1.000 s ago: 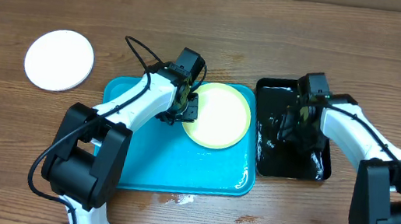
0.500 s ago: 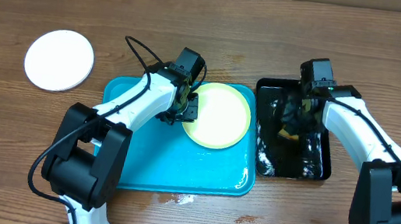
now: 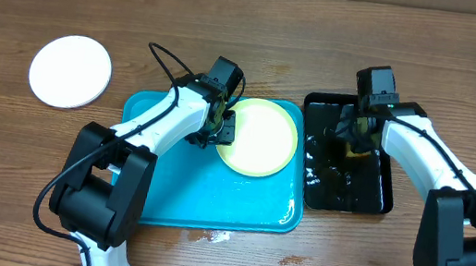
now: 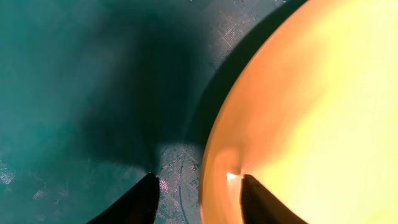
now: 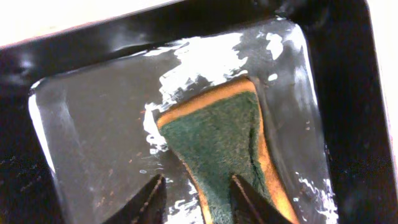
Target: Clean dirty plates on tray and stack at the side
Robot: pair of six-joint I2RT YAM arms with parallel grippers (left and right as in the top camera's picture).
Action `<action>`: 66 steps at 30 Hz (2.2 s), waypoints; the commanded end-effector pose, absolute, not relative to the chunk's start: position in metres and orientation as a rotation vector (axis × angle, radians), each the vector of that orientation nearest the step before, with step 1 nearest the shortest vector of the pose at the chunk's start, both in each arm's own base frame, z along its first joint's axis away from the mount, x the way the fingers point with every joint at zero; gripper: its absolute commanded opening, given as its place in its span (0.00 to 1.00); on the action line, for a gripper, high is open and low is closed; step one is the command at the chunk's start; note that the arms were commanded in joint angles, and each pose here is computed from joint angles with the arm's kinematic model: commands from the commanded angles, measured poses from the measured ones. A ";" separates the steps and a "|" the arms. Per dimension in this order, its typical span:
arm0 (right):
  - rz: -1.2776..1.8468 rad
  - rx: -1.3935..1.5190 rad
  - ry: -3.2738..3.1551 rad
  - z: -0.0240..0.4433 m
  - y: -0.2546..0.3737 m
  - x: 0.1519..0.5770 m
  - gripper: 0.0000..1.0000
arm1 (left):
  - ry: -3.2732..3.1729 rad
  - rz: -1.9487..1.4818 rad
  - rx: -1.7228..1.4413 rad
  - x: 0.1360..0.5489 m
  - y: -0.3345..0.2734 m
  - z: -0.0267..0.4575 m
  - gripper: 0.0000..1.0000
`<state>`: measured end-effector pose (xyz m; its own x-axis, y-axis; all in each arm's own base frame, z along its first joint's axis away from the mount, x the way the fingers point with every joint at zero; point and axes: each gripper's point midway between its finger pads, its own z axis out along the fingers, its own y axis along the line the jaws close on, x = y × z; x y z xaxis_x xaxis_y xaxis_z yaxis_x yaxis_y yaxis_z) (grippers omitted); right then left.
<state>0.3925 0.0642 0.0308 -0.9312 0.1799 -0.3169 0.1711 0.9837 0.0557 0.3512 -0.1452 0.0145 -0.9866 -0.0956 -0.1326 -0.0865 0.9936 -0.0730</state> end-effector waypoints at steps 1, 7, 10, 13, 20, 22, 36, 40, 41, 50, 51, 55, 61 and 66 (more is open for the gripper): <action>0.020 0.257 2.828 0.020 0.062 0.388 0.76 | 3.009 -0.070 -0.125 0.351 -0.140 0.009 0.37; 0.024 0.250 2.827 0.024 0.063 0.390 1.00 | 3.012 -0.065 -0.047 0.351 -0.140 0.011 0.04; 0.025 0.251 2.824 0.040 0.064 0.395 1.00 | 2.990 -0.032 -0.015 0.354 -0.136 0.029 0.04; 0.027 0.251 2.820 0.062 0.065 0.400 1.00 | 2.913 0.064 -0.031 0.363 -0.124 0.056 0.04; 0.010 0.252 2.863 0.081 0.063 0.394 1.00 | 2.701 0.244 -0.098 0.372 -0.091 0.124 0.04; 0.007 0.253 2.870 0.081 0.063 0.392 1.00 | 2.643 0.258 -0.110 0.372 -0.086 0.143 0.04; 0.007 0.253 2.868 0.081 0.063 0.393 1.00 | 2.123 0.624 0.062 0.347 -0.112 0.266 0.04; 0.010 0.252 2.862 0.081 0.063 0.394 1.00 | 1.962 0.760 0.064 0.335 -0.120 0.293 0.04; 0.011 0.252 2.862 0.081 0.063 0.395 1.00 | 1.939 0.778 0.064 0.333 -0.122 0.297 0.04; 0.011 0.252 2.862 0.081 0.063 0.394 1.00 | 1.876 0.804 0.091 0.323 -0.134 0.307 0.04; 0.010 0.252 2.862 0.081 0.063 0.395 1.00 | 1.875 0.795 0.081 0.323 -0.134 0.307 0.04; 0.010 0.252 2.862 0.081 0.063 0.395 1.00 | 1.901 0.745 0.074 0.324 -0.138 0.302 0.04; 0.011 0.252 2.862 0.081 0.063 0.395 1.00 | 1.965 0.655 0.035 0.333 -0.136 0.290 0.04; 0.011 0.252 2.862 0.081 0.063 0.395 1.00 | 2.148 0.403 -0.013 0.353 -0.136 0.260 0.04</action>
<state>0.3884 0.0639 0.0721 -0.9575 0.1680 -0.2346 0.1675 0.9856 0.0222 0.3415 -0.1330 0.2708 -0.5293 0.2892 -0.7976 -0.2159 0.8633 0.4562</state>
